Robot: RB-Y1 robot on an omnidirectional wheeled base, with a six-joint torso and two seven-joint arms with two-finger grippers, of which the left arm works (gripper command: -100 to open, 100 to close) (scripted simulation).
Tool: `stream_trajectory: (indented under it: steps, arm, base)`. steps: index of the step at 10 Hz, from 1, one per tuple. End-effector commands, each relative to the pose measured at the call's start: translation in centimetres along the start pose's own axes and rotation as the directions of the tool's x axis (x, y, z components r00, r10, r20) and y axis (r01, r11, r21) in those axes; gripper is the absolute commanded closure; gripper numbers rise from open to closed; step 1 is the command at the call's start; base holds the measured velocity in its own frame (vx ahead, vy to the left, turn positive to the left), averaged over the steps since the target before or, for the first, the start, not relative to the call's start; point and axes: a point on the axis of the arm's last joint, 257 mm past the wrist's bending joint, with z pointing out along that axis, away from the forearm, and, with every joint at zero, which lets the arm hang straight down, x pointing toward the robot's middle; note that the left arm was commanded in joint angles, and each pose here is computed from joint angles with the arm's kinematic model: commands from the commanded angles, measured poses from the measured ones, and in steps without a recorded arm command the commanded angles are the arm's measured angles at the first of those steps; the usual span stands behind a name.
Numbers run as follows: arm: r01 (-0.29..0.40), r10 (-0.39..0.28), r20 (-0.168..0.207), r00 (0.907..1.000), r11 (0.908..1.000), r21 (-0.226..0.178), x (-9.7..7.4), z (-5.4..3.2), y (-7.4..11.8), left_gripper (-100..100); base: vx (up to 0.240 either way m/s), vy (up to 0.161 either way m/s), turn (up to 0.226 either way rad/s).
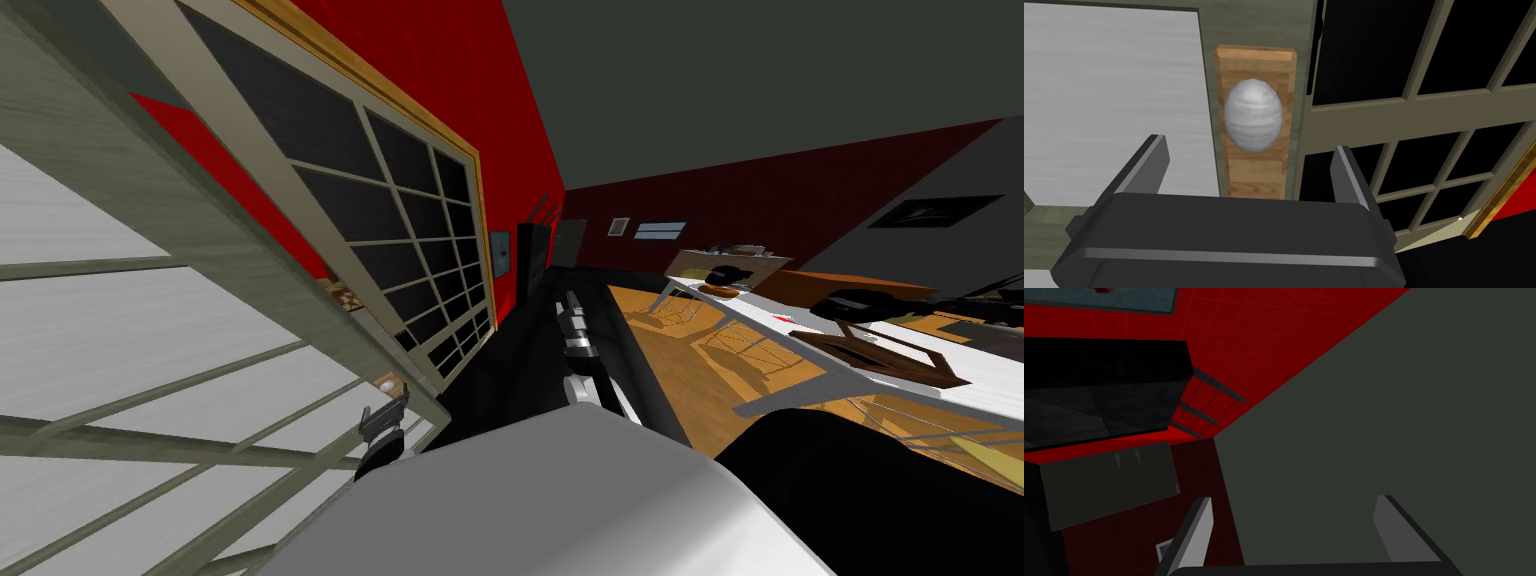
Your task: Pull the door open
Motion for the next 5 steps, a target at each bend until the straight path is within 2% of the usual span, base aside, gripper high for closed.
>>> stream_trajectory:
  steps: [1,4,5]
  arm:
    - [0.003,-0.003,0.001,1.0,1.0,0.004,0.0,0.0,-1.6,-100]
    - [0.003,-0.003,0.0,1.0,0.9999,0.011,0.1,-0.04,-4.7,-100]
    - [0.002,-0.002,-0.001,1.0,0.9999,0.01,0.1,-0.02,-4.0,-100]
  base:
    - [0.131,-0.009,-0.026]
    - [0.145,0.008,-0.029]
    - [0.078,0.008,-0.003]
